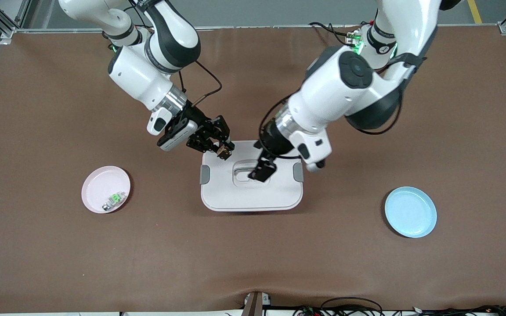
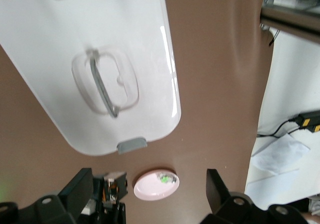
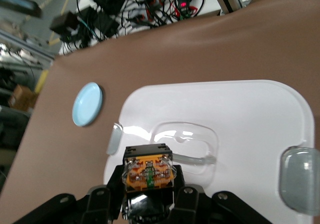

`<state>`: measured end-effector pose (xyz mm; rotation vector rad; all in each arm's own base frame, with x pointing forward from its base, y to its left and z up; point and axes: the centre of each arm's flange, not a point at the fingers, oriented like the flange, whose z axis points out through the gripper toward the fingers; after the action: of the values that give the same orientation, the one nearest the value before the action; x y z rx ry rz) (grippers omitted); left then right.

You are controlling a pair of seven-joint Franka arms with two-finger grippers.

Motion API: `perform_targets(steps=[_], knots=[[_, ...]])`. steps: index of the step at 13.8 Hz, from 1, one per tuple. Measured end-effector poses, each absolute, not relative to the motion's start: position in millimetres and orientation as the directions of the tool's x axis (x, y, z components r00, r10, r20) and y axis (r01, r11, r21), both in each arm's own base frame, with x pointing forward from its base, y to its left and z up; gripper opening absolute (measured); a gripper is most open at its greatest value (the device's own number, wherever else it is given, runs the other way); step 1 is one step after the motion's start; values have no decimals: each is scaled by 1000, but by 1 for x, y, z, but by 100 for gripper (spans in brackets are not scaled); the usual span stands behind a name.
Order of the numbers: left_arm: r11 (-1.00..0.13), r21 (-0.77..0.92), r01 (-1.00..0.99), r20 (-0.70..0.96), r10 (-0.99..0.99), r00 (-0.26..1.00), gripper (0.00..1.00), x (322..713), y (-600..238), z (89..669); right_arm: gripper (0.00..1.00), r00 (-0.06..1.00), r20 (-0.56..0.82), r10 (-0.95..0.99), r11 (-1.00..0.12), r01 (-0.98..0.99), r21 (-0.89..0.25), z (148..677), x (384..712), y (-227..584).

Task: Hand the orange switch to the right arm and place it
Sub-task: 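Open the left gripper and withdraw while the right gripper carries switch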

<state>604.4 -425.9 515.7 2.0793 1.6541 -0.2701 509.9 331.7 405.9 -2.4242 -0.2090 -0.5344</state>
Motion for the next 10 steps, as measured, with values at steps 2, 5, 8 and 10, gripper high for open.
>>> perform_targets(steps=[2,5,8,10], knots=[[-211,232,949,-384,877,289,100,622,-389,515,42,895,418,154,-802,360,-477,401,522,313],[-315,225,922,-273,888,370,100,645,-336,505,42,838,352,417,-806,520,-285,398,541,274],[-463,172,870,-195,849,491,100,666,-262,497,42,756,267,598,-746,647,-159,399,551,236],[-531,171,830,-161,816,556,100,682,-197,501,42,671,248,698,-668,736,-112,397,559,203]])
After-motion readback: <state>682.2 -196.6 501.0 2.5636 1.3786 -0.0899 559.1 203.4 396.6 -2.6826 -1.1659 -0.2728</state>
